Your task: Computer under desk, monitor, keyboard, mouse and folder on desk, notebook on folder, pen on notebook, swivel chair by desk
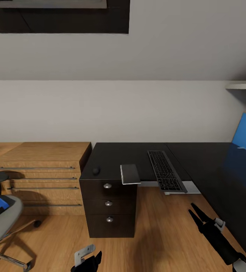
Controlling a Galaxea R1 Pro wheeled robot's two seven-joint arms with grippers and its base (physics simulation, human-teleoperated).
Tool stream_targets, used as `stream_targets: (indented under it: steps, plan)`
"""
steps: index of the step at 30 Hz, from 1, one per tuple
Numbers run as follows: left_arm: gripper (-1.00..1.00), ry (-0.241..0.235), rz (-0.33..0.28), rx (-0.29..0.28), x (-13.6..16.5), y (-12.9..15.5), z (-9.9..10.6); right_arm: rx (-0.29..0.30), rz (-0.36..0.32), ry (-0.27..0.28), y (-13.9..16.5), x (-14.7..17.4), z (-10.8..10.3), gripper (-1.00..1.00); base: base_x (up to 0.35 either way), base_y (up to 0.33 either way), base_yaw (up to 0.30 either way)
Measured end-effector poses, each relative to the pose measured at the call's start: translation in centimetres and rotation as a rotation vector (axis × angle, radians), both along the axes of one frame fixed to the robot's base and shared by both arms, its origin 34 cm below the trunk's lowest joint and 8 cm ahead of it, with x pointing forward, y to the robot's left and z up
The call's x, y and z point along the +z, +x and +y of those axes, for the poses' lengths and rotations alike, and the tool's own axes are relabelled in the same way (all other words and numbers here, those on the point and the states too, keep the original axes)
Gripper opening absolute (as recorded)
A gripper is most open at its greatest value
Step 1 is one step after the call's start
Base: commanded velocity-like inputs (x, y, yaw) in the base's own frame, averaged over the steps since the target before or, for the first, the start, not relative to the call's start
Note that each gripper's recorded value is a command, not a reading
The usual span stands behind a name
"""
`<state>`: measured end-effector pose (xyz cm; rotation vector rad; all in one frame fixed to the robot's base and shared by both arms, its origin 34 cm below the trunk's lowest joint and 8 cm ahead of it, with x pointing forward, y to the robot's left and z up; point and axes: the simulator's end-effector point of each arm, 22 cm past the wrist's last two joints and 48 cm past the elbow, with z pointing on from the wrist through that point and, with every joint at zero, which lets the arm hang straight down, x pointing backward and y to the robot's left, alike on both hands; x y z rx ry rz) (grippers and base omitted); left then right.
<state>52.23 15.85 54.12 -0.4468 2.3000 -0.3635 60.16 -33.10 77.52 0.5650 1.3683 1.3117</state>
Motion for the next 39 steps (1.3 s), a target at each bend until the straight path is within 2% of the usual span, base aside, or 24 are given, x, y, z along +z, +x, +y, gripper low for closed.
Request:
stream_targets:
  steps: [7, 14, 21, 25, 30, 39]
  plan:
    - [1.00, -0.001, 0.000, 0.000, 0.0, 0.0, 0.0, -0.008, 0.009, 0.002, 0.1, -0.4, 0.2, 1.00, 0.000, 0.000, 0.000]
    - [1.00, -0.001, 0.000, -0.001, 0.0, 0.0, -0.1, -0.067, 0.084, 0.002, 0.8, -2.5, 0.6, 1.00, 0.000, 0.000, 0.000]
    - [1.00, 0.000, 0.008, -0.003, -0.3, -0.3, -0.1, -0.092, 0.109, -0.002, 1.0, -3.1, 0.2, 1.00, 0.000, 0.000, 0.000]
    - [1.00, 0.003, 0.021, -0.004, -0.8, -0.7, -0.1, -0.080, 0.152, 0.009, 1.0, -3.9, 0.4, 1.00, 0.000, 0.000, 0.000]
    - [1.00, 0.003, 0.026, -0.005, -1.0, -0.8, -0.2, -0.038, 0.196, 0.052, 0.8, -4.4, 1.0, 1.00, 0.000, 0.000, 0.000]
    - [1.00, 0.004, 0.027, -0.005, -1.0, -0.9, -0.2, -0.024, 0.209, 0.068, 0.8, -4.5, 1.2, 1.00, 0.000, 0.000, 0.000]
